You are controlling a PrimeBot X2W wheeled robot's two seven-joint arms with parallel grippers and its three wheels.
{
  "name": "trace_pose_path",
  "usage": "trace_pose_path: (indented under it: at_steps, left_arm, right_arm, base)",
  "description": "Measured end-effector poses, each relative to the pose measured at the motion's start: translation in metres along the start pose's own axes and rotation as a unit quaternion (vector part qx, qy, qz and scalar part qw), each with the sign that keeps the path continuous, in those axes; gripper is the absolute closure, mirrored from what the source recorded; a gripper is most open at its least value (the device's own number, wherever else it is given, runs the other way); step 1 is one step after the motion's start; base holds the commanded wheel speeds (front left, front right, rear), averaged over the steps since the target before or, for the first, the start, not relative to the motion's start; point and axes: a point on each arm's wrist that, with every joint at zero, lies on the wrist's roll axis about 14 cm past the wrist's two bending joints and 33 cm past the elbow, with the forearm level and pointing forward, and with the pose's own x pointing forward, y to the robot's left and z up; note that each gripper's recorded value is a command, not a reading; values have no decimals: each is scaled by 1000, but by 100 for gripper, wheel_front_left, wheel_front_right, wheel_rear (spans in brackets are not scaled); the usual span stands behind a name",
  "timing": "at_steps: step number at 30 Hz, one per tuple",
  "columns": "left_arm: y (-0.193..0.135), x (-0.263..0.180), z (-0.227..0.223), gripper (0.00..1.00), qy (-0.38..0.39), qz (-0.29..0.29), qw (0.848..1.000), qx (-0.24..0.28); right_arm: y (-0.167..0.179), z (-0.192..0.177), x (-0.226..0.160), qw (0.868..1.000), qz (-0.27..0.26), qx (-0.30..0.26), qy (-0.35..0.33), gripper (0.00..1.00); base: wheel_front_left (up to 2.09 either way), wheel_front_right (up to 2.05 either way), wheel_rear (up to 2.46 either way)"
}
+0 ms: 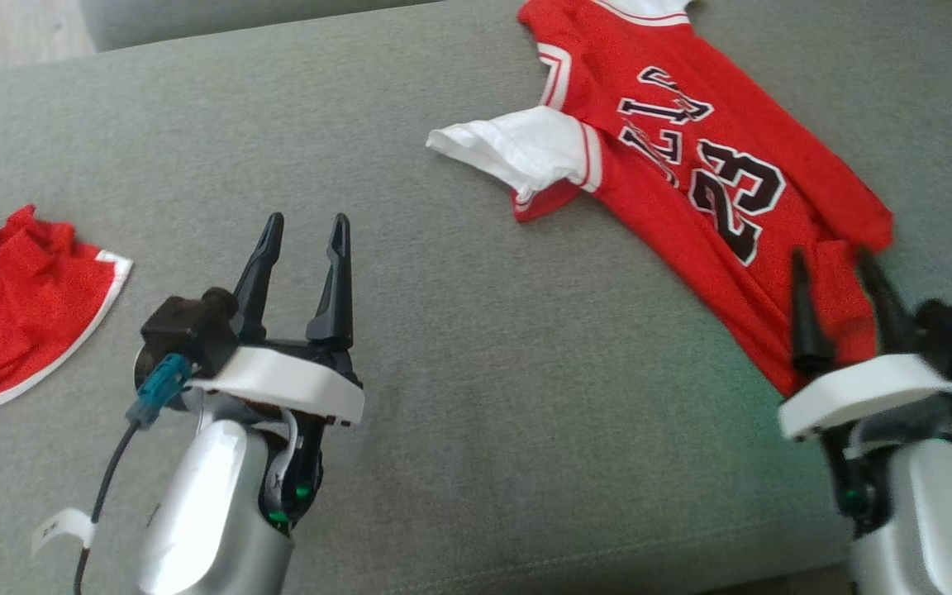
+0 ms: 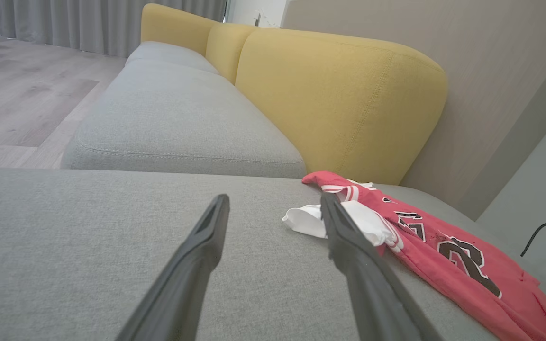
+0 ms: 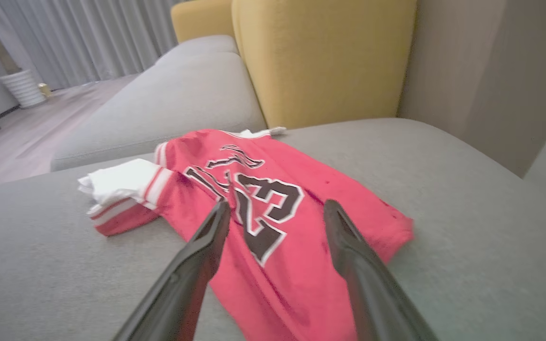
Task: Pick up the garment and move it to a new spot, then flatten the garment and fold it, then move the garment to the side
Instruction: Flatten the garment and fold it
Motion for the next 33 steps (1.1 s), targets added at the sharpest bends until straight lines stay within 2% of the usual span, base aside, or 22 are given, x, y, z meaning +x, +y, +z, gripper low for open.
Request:
trace_pose_path:
  at_steps: [4,8,17,23,29,33]
  left_arm:
    - [7,-6,2,0,-3,11,1000,-1]
    - [15,-11,4,0,-3,25,1000,-2]
    - [45,-30,-3,0,10,74,997,-11]
    - [66,-43,-4,0,13,114,993,-16]
    - [83,-56,-2,0,14,147,989,-15]
    - [93,-62,-3,0,16,166,986,-17]
  right_arm:
    - [32,0,6,999,48,-17,-15,0]
    - [61,-8,19,994,97,-46,-3,0]
    - [142,-2,77,963,226,-144,22,0]
    - [169,-26,109,938,266,-204,86,0]
    - [176,-49,135,910,277,-284,121,0]
    - [176,-60,150,898,276,-314,138,0]
  base:
    - [0,0,0]
    - [0,0,0]
    - [0,0,0]
    - [0,0,0]
    - [0,0,0]
    - [0,0,0]
